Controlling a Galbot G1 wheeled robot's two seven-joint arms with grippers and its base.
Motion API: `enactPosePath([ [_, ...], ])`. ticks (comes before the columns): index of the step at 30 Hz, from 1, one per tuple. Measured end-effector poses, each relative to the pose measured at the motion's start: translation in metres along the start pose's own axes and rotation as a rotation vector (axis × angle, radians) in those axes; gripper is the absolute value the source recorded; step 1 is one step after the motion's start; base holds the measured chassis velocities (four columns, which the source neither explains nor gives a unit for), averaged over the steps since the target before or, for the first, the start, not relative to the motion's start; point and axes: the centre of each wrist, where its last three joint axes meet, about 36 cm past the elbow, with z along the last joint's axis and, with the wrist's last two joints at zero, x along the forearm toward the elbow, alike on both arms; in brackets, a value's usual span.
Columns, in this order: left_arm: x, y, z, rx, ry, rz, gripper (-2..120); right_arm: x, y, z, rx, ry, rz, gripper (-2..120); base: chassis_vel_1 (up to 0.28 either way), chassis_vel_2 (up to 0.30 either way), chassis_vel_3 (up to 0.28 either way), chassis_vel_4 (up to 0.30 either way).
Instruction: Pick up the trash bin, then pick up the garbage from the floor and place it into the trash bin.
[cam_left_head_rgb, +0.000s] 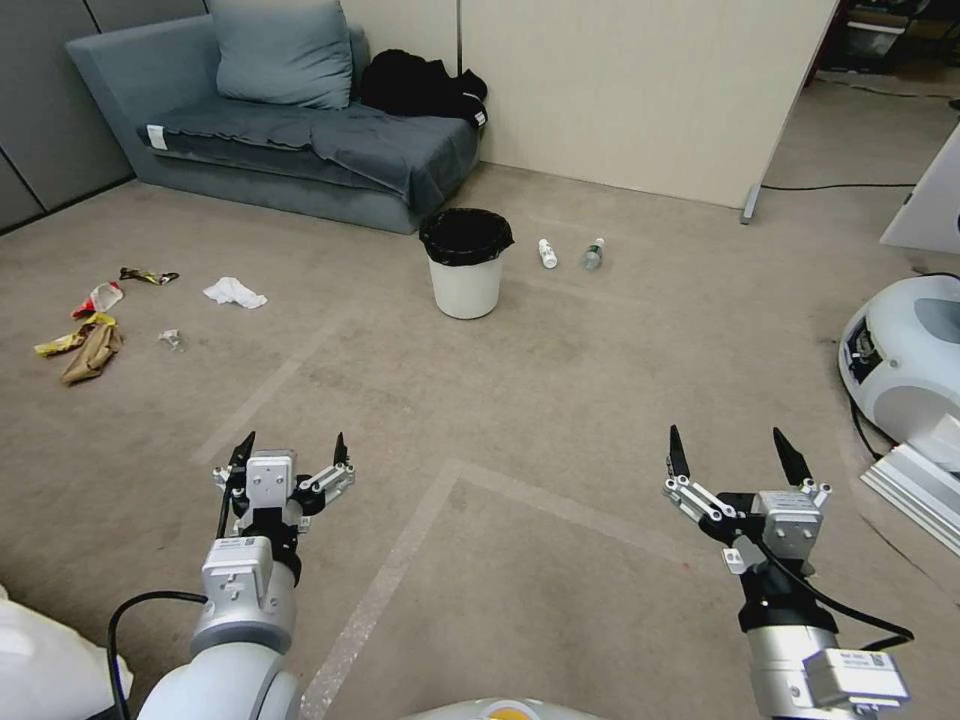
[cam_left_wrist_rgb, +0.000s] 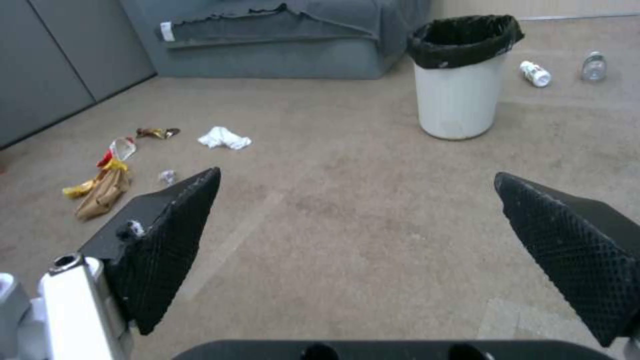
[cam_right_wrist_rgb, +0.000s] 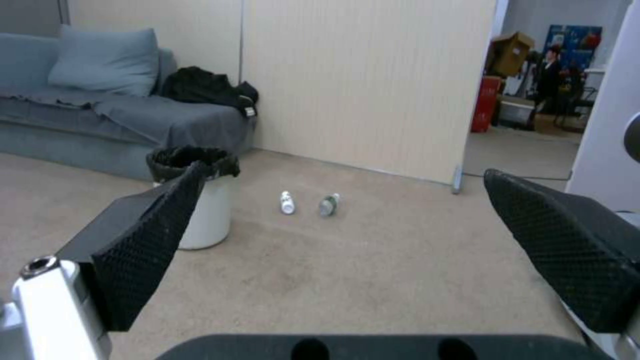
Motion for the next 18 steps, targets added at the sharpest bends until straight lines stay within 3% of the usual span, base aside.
enactPosePath([
  [6,-0.0002,-0.0004,0.0001,-0.003,-0.002,0.0,100,-0.0005,-0.0003,-0.0019,0.0,-0.006,-0.002,100,-0.098,0.09,0.088,-0.104],
  [18,-0.0029,-0.0014,0.0024,-0.014,0.0,-0.003,100,-0.0009,-0.0004,0.0001,0.0,-0.003,-0.009,100,-0.21,0.214,0.2,-0.201],
])
